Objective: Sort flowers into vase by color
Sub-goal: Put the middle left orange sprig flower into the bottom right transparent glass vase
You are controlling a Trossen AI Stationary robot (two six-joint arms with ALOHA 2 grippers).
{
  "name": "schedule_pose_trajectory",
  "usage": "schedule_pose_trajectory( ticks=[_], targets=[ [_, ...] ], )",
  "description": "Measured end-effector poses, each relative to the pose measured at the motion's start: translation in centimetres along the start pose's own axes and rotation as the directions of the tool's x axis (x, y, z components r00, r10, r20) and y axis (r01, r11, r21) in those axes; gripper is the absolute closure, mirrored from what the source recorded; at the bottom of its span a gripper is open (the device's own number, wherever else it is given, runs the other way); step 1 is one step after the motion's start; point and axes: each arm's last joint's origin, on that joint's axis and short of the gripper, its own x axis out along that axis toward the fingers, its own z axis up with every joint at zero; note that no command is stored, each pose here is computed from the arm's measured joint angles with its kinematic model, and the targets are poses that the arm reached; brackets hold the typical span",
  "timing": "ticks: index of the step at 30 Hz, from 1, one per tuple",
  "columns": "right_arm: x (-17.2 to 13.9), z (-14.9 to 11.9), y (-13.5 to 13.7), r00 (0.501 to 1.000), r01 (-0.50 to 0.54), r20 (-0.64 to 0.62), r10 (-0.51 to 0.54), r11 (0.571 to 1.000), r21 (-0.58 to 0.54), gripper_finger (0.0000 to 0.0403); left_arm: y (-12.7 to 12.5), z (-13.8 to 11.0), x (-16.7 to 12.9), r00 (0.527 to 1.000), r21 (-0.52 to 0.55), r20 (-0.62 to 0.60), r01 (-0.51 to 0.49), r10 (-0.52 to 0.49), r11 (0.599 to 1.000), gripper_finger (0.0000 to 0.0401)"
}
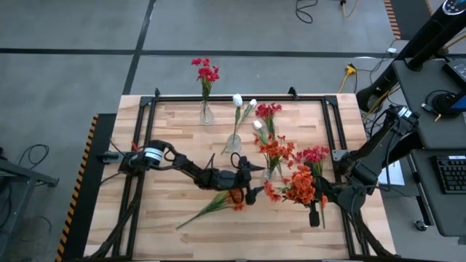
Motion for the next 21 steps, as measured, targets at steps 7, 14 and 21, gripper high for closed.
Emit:
schedule_pose_trajectory(
  ticks=[7,14,21],
  targets=[
    [0.00,0.01,-0.02,1.000,0.009,0.003,-0.009,1.000,0.000,0.0365,0.24,0.35,0.35,1.000,0.005,0.012,-0.008,0.008,1.000,0.0065],
    [0.01,-0.01,-0.07,1.000,0.023,0.007,-0.023,1.000,-0.001,0.0365,0.43,0.37,0.41,1.000,0.010,0.013,-0.012,0.012,1.000,0.0065],
    [0.01,-0.02,-0.07,1.000,0.024,0.007,-0.024,1.000,-0.002,0.0365,0.43,0.57,0.43,1.000,0.007,0.031,-0.004,0.004,1.000,0.0065]
  ],
)
